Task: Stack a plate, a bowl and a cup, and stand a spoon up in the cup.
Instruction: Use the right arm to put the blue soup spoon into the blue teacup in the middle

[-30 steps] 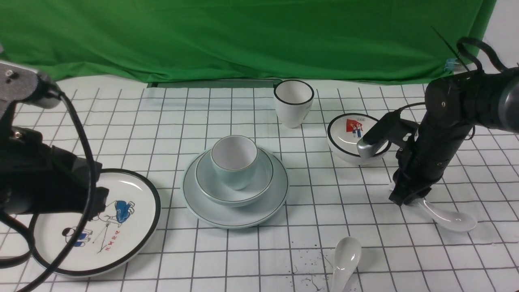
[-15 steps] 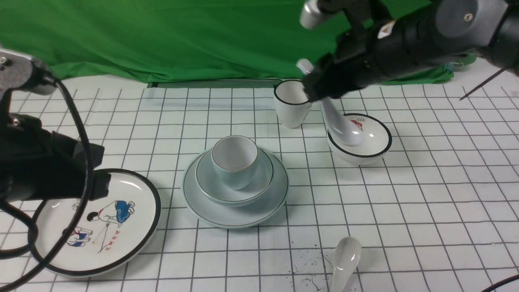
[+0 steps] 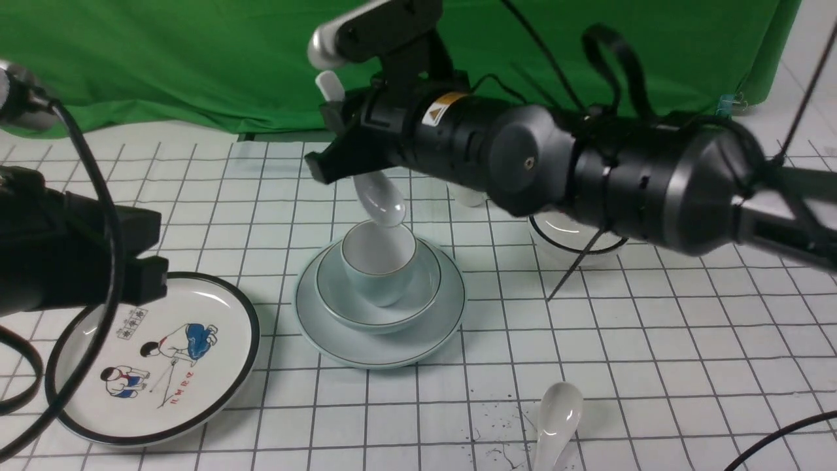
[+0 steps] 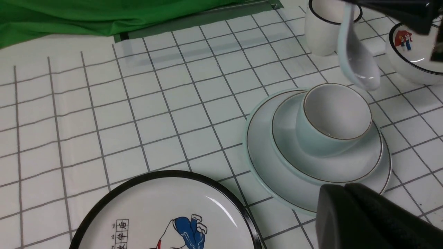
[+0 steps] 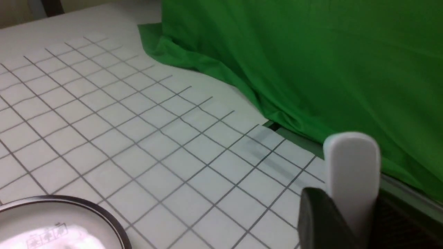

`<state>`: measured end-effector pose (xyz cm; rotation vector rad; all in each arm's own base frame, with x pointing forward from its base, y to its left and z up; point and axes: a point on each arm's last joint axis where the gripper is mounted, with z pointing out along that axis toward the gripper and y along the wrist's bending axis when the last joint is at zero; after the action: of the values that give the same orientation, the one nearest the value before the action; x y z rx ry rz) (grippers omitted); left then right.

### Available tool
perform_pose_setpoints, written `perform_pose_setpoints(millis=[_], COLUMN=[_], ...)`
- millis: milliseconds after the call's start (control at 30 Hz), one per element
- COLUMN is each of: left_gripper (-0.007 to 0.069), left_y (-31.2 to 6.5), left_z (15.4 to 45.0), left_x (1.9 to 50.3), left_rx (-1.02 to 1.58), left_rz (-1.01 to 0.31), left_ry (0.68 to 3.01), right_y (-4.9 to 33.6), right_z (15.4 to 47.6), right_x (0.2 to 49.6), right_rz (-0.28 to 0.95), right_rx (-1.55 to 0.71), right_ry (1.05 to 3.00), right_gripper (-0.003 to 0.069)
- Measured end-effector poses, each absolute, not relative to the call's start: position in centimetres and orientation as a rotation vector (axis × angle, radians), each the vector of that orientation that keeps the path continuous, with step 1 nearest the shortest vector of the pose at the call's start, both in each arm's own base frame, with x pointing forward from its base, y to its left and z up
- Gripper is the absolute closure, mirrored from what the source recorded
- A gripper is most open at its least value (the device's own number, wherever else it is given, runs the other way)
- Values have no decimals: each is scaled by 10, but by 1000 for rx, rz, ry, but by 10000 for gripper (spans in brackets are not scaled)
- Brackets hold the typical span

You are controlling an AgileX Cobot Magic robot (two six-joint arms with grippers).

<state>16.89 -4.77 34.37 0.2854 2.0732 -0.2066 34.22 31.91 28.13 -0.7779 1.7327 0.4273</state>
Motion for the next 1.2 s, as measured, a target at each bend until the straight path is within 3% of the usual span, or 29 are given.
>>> perform_pose_setpoints(millis=[400,667,1033,1200], left_gripper=[662,662,662,662], left_y=[-48,-47,-47,-47], left_z=[344,344,344,344], left_x=[169,169,169,169], left_rx=[290,298,302,302], left_rz=[-201,-191,-185,-185], left_ry=[2065,2063,2062,2063], right_y=[330,330,330,327], right_z=[244,242,241,255], right_x=[348,348,347,339], right_rz=[411,412,418,419], right_rx=[-810,-813,-825,-899], right_ry=[1794,1800,1812,1818], right_gripper=[483,482,403,402])
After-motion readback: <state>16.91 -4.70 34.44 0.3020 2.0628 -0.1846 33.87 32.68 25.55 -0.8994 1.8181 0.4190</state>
